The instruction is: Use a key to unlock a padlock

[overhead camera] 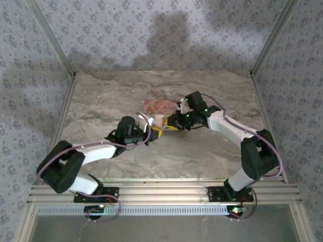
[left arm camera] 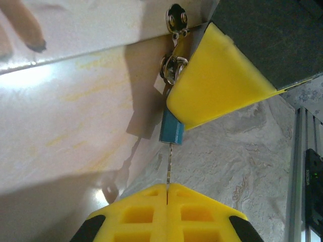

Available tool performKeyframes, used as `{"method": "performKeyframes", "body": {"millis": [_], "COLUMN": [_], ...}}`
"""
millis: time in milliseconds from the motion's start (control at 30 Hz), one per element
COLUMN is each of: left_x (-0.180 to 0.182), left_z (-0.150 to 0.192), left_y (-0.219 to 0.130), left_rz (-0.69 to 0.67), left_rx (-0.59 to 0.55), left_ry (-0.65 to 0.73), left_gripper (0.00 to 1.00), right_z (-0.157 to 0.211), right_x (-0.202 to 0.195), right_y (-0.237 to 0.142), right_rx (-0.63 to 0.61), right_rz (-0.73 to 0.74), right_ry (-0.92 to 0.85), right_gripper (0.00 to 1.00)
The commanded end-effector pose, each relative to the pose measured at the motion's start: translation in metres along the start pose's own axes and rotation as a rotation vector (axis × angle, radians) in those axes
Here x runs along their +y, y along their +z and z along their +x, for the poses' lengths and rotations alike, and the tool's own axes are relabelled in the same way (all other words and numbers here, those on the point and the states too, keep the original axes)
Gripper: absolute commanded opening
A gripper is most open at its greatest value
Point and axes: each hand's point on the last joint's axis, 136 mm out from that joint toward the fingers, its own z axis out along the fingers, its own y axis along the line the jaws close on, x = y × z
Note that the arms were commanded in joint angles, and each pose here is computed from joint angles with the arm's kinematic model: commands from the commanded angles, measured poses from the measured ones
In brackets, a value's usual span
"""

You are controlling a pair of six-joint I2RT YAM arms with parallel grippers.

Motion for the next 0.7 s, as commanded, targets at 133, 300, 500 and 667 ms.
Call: {"method": "performKeyframes", "body": {"millis": [133, 300, 500, 667], "left_x": [-0.01, -0.012, -0.01, -0.008], "left_z": [-0.013, -0.016, -0.015, -0.012], "left_y": [-0.008, -0.014, -0.013, -0.009], "left_rz": [0.012, 0.002, -0.002, -0.003], "left_rx": [-0.047, -0.061, -0.058, -0.052], "left_ry": [0.037, 0.049, 0.052, 0.048], "left_gripper": [0.0, 0.0, 0.0, 0.0], "right_z": [-0.003, -0.005, -0.006, -0.007], "right_x": [0.025, 0.029, 0.033, 0.035], "right_y": [-0.008, -0.009, -0.009, -0.008], "right_rx": [-0.009, -0.004, -0.003, -0.001], "right_rz": [-0.064, -0.078, -0.089, -0.093], "right_ry": [-0.035, -0.028, -0.028, -0.027], "right_gripper": [0.0, 0.0, 0.0, 0.0]}}
